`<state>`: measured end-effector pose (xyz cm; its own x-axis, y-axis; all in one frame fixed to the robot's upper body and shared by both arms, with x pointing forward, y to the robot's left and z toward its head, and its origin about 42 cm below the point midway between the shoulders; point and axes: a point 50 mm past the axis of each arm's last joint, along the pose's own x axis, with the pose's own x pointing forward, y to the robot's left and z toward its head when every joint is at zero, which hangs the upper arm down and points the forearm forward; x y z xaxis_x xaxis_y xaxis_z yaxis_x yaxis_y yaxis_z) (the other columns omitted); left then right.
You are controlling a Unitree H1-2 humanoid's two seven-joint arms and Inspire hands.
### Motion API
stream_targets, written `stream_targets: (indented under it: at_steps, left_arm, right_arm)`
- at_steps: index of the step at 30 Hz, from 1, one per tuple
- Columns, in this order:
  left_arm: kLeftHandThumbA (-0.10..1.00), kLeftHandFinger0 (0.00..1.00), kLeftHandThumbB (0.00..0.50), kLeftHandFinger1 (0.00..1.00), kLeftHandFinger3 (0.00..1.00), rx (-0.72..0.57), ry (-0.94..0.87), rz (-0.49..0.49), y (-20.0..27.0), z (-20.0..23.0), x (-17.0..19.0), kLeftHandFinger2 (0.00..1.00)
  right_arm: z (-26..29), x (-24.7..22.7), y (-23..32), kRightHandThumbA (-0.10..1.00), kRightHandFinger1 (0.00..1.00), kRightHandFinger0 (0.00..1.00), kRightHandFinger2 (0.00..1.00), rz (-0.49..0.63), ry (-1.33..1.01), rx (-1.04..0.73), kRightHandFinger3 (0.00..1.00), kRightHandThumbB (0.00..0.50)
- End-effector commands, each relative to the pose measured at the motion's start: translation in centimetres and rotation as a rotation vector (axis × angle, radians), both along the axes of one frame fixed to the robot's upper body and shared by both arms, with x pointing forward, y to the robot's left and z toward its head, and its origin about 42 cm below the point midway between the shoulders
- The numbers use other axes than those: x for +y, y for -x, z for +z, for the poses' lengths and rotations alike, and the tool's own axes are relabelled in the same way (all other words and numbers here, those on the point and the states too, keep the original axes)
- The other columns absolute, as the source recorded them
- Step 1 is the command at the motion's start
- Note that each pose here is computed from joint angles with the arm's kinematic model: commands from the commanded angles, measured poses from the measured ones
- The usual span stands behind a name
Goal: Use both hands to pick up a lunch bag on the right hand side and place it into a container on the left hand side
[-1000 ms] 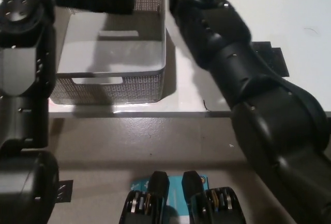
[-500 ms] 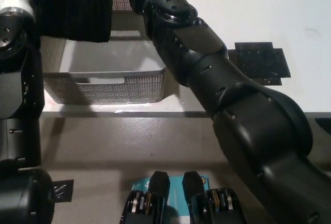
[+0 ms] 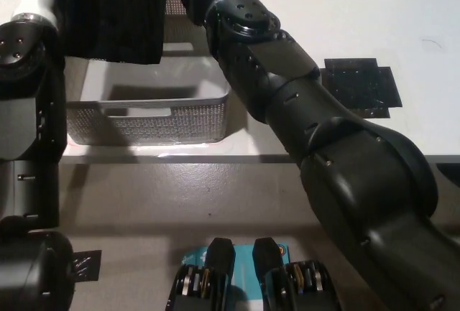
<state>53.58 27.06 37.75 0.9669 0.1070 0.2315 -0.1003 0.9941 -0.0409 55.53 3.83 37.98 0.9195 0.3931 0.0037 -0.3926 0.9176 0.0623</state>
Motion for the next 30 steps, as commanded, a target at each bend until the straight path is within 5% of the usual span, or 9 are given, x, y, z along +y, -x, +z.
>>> stream_targets:
  at_steps: [1,2,3,4,7,9,12,15,30]
  left_arm:
    - [1.00,1.00,0.274,1.00,1.00,-0.099,-0.212,-0.037,-0.1,6.2,-0.4,1.00]
    - [1.00,1.00,0.295,1.00,1.00,-0.100,-0.240,-0.001,0.0,6.5,0.2,1.00]
    - [1.00,1.00,0.334,1.00,1.00,-0.099,-0.298,0.108,-0.1,7.2,1.9,1.00]
    - [1.00,1.00,0.309,1.00,1.00,-0.137,-0.268,0.200,0.0,8.6,4.7,1.00]
    - [1.00,1.00,0.335,1.00,1.00,-0.186,-0.214,0.236,0.1,10.9,8.3,1.00]
    - [1.00,1.00,0.374,1.00,1.00,-0.207,-0.210,0.253,0.6,12.3,10.2,1.00]
    - [1.00,1.00,0.365,1.00,1.00,-0.238,-0.223,0.267,1.7,14.0,12.3,1.00]
    - [1.00,1.00,0.426,1.00,1.00,-0.257,-0.223,0.279,2.6,15.5,14.2,1.00]
    - [1.00,1.00,0.446,1.00,1.00,-0.207,-0.419,0.229,2.9,15.9,16.7,1.00]
  right_arm:
    - [8.3,3.6,1.9,1.00,1.00,1.00,1.00,-0.172,0.332,-0.435,1.00,0.178]
    - [8.5,3.3,1.8,1.00,1.00,1.00,1.00,-0.203,0.340,-0.463,1.00,0.184]
    - [9.2,2.5,1.7,1.00,1.00,1.00,1.00,-0.261,0.325,-0.517,1.00,0.252]
    - [10.4,1.1,1.4,1.00,1.00,1.00,1.00,-0.327,0.270,-0.584,1.00,0.329]
    - [12.1,-1.0,1.0,1.00,1.00,1.00,1.00,-0.373,0.211,-0.641,1.00,0.362]
    - [13.0,-2.2,0.8,1.00,1.00,1.00,1.00,-0.397,0.200,-0.665,1.00,0.350]
    - [13.6,-3.4,0.7,1.00,1.00,1.00,1.00,-0.401,0.179,-0.680,1.00,0.350]
    - [14.0,-4.4,0.7,1.00,1.00,1.00,1.00,-0.391,0.162,-0.674,1.00,0.364]
    - [12.0,-5.9,0.5,1.00,1.00,1.00,1.00,-0.332,0.140,-0.621,1.00,0.367]
